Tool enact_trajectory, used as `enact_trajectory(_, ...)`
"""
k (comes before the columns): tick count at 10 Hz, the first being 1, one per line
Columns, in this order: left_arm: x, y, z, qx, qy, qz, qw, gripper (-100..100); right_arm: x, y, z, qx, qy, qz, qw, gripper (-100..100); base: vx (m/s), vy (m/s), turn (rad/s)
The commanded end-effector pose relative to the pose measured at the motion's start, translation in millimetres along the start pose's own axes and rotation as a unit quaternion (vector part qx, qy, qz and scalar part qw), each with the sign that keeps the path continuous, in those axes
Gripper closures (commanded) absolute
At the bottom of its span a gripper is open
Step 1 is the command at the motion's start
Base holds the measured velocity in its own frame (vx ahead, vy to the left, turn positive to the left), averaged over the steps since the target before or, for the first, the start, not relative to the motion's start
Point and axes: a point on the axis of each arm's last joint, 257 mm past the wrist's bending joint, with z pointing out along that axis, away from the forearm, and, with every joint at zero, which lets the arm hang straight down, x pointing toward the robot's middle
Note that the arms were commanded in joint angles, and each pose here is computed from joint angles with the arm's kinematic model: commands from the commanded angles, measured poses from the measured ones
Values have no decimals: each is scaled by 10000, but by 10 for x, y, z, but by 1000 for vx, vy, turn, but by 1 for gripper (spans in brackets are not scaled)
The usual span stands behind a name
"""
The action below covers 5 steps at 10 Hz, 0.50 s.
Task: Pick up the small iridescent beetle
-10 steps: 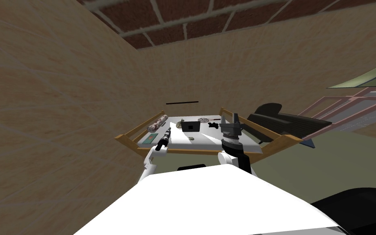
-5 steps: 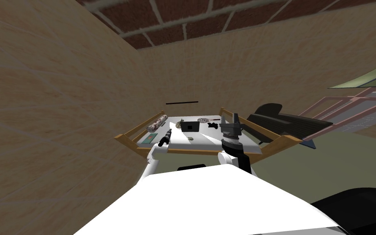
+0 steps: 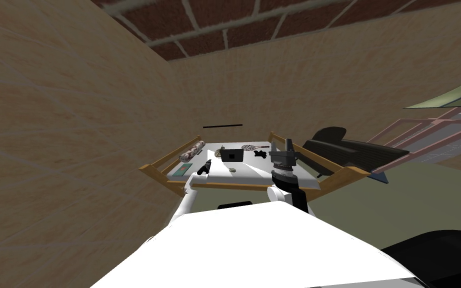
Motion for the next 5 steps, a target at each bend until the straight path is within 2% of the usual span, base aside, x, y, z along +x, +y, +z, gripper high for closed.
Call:
enact_trajectory(1, 20, 130, 53, -252, 30, -26, 9997, -100, 0, 0, 0, 0, 0, 0, 10000, 0, 7, -43, 3)
enact_trajectory(2, 59, 167, 118, -453, 77, -84, 9989, -100, 0, 0, 0, 0, 0, 0, 10000, 0, 7, -49, 8)
enact_trajectory(5, 117, 346, 180, -848, 140, -140, 9962, -100, 0, 0, 0, 0, 0, 0, 10000, 0, 9, -53, 5)
